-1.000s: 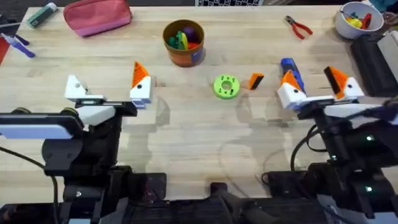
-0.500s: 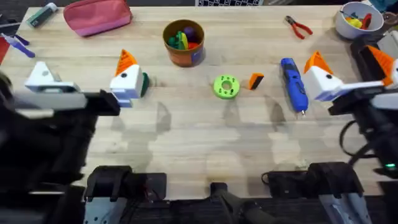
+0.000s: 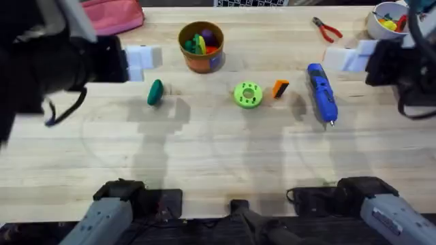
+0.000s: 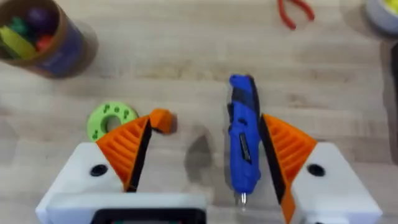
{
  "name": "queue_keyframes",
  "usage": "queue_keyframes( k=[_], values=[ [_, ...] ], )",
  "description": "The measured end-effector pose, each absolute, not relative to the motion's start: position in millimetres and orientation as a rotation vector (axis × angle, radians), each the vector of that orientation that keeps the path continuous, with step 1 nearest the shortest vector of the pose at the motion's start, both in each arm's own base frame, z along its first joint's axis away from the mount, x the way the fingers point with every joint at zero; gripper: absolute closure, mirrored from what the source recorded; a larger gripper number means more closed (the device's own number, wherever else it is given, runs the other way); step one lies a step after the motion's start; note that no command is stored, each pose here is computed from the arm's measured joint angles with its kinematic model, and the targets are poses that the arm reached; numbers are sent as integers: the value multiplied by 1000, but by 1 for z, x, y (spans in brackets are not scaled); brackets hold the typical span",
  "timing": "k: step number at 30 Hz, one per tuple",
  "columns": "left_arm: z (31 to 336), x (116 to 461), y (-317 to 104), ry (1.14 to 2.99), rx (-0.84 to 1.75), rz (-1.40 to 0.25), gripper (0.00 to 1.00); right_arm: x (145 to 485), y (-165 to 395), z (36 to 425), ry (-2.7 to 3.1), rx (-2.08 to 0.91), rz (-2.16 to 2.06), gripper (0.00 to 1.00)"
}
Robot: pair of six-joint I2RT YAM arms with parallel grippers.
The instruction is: Pick up the gripper from the table and insert it into the empty holder that is missing its gripper. Then pick up a screw, insert it into the mounting hole, and use the screwdriver to tighten it. Finally, clean up the table by picking up the vegetable and placing it into the bucket.
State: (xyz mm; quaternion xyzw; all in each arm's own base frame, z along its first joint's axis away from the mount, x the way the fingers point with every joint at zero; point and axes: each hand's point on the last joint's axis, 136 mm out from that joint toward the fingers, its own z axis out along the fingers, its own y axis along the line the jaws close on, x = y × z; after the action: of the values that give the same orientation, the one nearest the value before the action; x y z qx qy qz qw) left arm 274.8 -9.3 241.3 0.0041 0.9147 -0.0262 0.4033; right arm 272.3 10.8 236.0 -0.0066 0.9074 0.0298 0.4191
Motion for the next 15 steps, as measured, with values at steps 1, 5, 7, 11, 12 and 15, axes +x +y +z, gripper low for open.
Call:
queue_keyframes(
  k=[1, 5, 7, 11, 12, 15],
  values=[
    [236, 277, -10, 2353, 10, -70, 16, 273, 11, 233, 2315, -15, 75, 9],
    [217, 288, -11, 2509, 8, -82, 15, 274, 11, 219, 2468, -10, 78, 8],
    [211, 294, -11, 2547, 7, -83, 15, 272, 11, 214, 2516, -8, 79, 8],
    [196, 301, -11, 2608, 4, -85, 15, 270, 11, 207, 2556, -7, 80, 8],
    [193, 302, -11, 2619, 4, -85, 16, 270, 11, 207, 2556, -7, 80, 7],
    [186, 304, -11, 2643, 36, -76, 15, 270, 11, 208, 2553, -7, 80, 8]
  ],
)
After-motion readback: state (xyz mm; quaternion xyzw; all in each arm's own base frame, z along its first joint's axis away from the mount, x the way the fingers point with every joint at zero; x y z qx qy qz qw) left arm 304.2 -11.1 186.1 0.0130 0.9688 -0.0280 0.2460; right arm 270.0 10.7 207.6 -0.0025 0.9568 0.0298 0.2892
